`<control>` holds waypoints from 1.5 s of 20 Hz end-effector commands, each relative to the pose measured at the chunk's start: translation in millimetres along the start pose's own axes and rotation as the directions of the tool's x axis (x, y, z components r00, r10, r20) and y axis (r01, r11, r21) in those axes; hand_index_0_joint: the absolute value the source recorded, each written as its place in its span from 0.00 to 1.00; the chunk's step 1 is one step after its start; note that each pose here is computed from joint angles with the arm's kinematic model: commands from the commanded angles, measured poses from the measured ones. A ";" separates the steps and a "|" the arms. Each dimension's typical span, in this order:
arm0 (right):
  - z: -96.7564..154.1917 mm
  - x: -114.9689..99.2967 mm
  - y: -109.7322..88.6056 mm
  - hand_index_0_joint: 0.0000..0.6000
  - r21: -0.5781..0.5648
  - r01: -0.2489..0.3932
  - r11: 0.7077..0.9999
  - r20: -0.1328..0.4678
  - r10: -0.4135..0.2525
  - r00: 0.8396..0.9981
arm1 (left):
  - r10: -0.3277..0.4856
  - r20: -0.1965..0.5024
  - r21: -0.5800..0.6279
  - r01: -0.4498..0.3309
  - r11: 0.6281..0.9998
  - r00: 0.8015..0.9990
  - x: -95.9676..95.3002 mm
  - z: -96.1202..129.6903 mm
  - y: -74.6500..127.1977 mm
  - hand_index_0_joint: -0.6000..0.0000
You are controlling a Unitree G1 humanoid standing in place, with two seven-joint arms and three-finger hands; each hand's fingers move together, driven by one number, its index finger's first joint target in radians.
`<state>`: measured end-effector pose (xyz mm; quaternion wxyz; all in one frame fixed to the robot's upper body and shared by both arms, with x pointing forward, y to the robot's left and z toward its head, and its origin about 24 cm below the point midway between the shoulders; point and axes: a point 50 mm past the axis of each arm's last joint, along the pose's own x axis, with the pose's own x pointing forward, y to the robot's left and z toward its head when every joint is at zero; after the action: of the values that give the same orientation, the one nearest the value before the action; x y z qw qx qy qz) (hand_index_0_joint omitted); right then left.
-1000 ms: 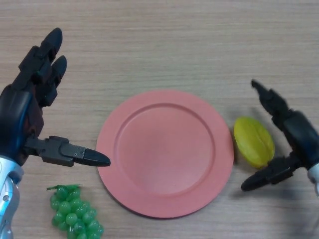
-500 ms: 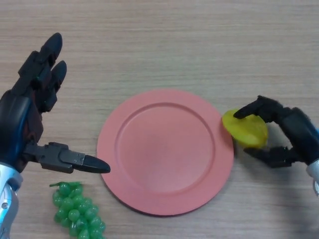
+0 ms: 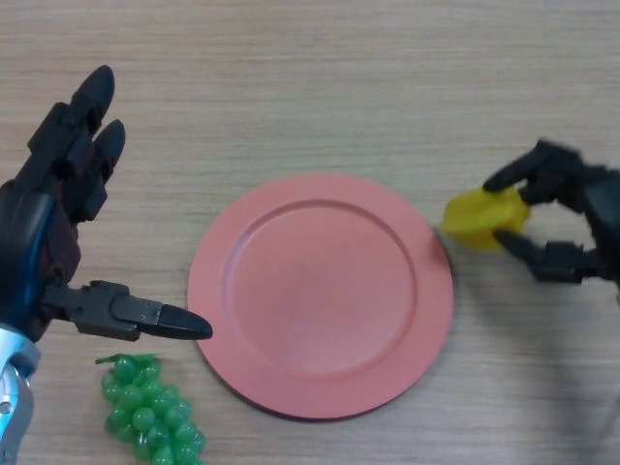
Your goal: Pick up the yellow starfruit and place it on the plate
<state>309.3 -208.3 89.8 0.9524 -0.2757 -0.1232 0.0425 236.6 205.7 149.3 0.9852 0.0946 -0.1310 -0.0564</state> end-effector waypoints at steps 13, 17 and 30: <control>80.3 2.3 -31.2 1.00 0.199 0.089 0.976 0.237 -0.136 0.962 | 0.045 0.196 0.026 -0.051 0.998 0.980 -3.4 32.3 18.8 1.00; 93.6 -3.4 0.0 1.00 0.311 -0.026 0.950 0.225 -0.047 0.973 | 0.052 0.201 0.026 -0.058 0.998 0.978 -4.0 31.3 20.2 1.00; 91.2 -17.6 83.3 1.00 0.436 -0.197 0.878 0.143 0.149 0.978 | 0.048 0.192 0.035 -0.056 0.998 0.980 -9.2 31.0 21.7 1.00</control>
<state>264.9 -89.9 77.7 0.9786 -0.0887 -0.0217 0.1845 231.9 214.6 147.5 0.9884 0.0640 -0.1294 -0.0481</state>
